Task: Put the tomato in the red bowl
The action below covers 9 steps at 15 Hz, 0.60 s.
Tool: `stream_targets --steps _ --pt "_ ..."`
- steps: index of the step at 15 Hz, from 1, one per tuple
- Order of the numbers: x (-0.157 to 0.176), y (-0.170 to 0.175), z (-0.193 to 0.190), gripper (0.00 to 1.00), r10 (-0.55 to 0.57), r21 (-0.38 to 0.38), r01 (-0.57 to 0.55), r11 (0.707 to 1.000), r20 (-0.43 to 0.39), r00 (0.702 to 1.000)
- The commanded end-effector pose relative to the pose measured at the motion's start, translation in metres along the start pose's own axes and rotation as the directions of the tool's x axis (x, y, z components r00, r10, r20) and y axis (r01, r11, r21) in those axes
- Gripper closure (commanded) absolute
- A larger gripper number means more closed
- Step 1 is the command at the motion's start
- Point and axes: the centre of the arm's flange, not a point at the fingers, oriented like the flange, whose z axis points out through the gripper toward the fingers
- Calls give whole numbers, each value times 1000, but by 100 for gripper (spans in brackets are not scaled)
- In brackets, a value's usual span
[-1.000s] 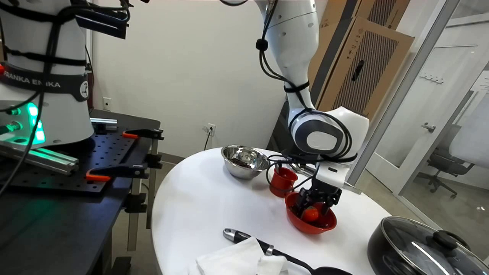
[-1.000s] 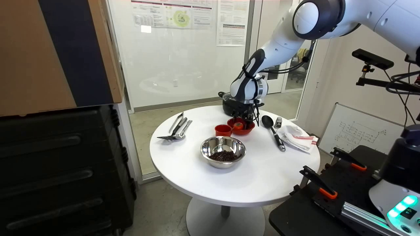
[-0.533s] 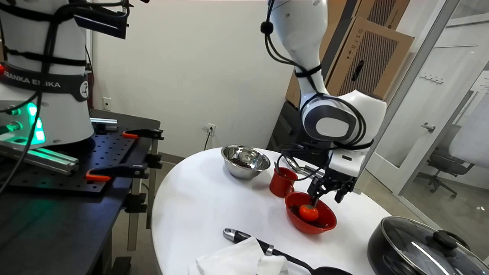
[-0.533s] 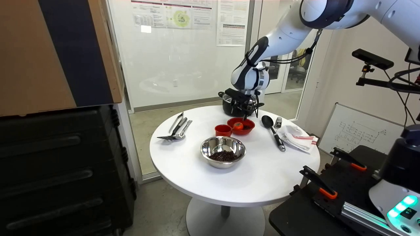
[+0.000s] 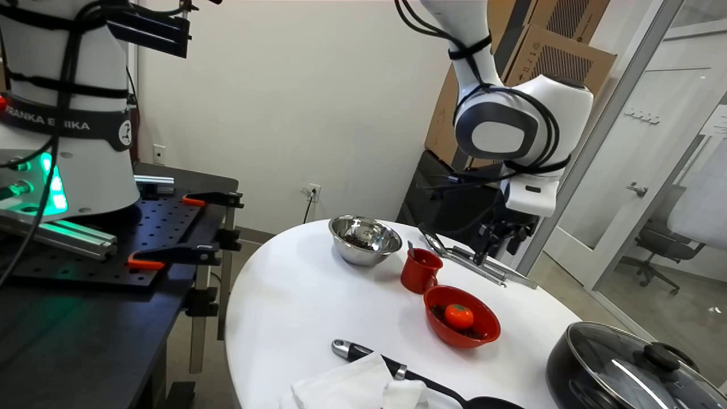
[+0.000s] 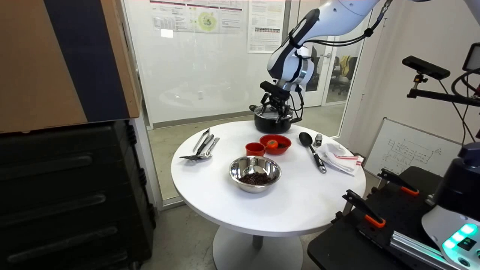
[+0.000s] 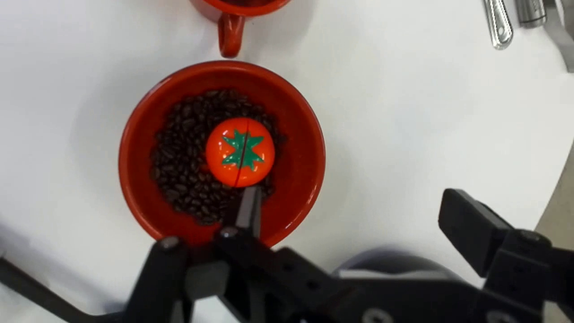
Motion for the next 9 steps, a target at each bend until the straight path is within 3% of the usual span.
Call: stream_targets --steps 1,2,3,9 --pt "-26 28 -35 0 -114 -20 115 993 22 993" --pt "-32 33 -39 0 -156 -25 156 987 27 987" --pt "-16 11 -17 0 -94 -16 94 995 9 996" --pt "-27 23 -26 0 -142 -32 142 989 20 990"
